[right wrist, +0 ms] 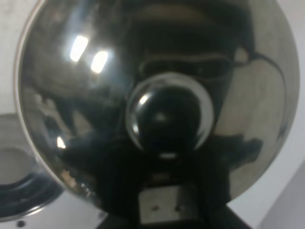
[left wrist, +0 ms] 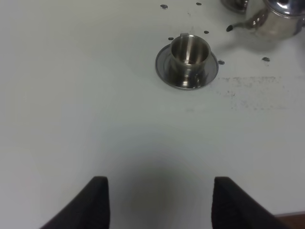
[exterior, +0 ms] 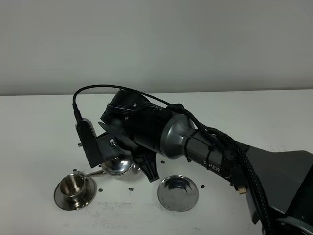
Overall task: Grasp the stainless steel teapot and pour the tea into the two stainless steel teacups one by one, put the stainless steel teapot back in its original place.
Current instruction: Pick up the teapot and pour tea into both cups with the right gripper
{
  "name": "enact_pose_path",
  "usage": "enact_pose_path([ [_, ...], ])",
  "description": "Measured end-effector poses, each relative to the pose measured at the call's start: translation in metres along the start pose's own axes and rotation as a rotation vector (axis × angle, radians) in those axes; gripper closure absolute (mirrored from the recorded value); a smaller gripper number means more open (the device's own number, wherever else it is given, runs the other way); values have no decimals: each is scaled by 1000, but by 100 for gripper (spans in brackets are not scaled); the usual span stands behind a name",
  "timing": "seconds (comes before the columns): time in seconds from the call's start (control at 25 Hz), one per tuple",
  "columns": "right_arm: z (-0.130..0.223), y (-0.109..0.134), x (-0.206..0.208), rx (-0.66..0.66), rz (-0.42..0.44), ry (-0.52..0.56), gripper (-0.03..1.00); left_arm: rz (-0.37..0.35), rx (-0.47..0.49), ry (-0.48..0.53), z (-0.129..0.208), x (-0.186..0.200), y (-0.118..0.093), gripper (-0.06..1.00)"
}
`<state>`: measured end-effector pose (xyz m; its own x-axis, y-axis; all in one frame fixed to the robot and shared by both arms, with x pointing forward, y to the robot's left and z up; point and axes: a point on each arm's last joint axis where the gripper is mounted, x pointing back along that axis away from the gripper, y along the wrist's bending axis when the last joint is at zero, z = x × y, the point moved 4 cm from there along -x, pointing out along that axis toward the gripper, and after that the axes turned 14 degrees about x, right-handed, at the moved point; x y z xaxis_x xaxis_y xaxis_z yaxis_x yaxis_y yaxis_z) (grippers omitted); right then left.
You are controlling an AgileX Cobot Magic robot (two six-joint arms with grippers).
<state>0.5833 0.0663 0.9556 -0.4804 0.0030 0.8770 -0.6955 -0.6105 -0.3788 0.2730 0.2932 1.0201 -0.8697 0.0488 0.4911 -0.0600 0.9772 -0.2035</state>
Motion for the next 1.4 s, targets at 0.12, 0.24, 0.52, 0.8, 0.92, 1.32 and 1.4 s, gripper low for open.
enact_pose_path([
  [0.12,0,-1,0,3,8,3,78,0,0,0,0,0,0,44],
  [0.24,0,-1,-3,10,9,10,78,0,0,0,0,0,0,44],
  [0.52,-3,-11,-8,-6,14,15,78,0,0,0,0,0,0,44],
  [0.8,-3,-10,-13,1,6,29,78,0,0,0,0,0,0,44],
  [0.92,-6,-8,-17,-15,-7,36,78,0,0,0,0,0,0,44],
  [1.32,-9,-8,-12,-24,14,88,78,0,0,0,0,0,0,44],
  [1.4,-12,-9,-10,-21,24,96,78,1,0,0,0,0,0,44],
])
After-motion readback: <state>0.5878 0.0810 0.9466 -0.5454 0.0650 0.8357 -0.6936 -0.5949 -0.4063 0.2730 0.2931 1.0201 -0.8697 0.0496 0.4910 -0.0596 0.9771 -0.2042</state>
